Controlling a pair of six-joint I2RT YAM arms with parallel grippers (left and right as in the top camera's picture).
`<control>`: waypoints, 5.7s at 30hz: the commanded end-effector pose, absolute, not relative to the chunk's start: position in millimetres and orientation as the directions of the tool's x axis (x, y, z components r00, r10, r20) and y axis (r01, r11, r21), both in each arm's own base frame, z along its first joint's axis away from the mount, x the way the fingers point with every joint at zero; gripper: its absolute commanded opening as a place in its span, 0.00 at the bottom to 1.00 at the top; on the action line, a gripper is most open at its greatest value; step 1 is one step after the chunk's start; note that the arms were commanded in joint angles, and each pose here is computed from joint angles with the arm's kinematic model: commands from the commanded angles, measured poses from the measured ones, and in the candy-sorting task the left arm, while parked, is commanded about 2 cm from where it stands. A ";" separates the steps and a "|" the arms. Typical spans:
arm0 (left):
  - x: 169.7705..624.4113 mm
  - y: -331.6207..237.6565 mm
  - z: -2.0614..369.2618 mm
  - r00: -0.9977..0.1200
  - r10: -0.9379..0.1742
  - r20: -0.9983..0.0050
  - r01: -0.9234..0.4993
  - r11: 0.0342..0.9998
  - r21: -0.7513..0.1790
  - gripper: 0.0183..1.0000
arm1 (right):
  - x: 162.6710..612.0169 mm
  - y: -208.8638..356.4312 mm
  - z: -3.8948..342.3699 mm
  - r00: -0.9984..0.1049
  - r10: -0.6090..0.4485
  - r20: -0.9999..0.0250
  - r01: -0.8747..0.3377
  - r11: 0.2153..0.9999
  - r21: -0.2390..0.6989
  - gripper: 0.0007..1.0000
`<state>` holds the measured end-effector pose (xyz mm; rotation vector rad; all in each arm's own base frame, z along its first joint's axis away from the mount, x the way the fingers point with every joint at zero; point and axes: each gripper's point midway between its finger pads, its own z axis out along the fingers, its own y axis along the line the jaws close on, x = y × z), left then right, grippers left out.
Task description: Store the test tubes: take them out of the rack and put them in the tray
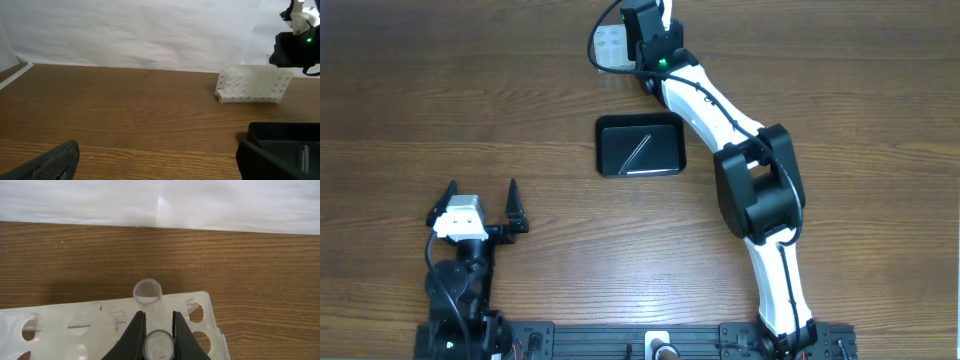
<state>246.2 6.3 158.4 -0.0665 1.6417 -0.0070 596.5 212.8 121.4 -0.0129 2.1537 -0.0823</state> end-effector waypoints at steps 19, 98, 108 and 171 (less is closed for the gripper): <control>246.1 6.3 157.7 -0.069 -0.034 -0.997 -0.035 0.999 -0.032 1.00 | 526.8 217.1 259.1 -0.537 0.002 -0.844 -0.019 1.000 0.014 0.05; 246.1 6.3 157.7 -0.069 -0.034 -0.997 -0.035 0.999 -0.032 1.00 | 419.4 175.9 66.4 -0.985 0.117 -0.125 0.119 0.993 -0.013 0.01; 246.1 6.3 157.7 -0.069 -0.034 -0.997 -0.035 0.999 -0.032 1.00 | 422.6 178.9 45.3 -0.989 0.104 -0.108 0.108 0.994 -0.028 0.01; 246.1 6.3 157.7 -0.069 -0.034 -0.997 -0.035 0.999 -0.032 1.00 | 629.7 208.5 141.8 -0.636 -0.177 -0.752 -0.106 0.984 -0.142 0.91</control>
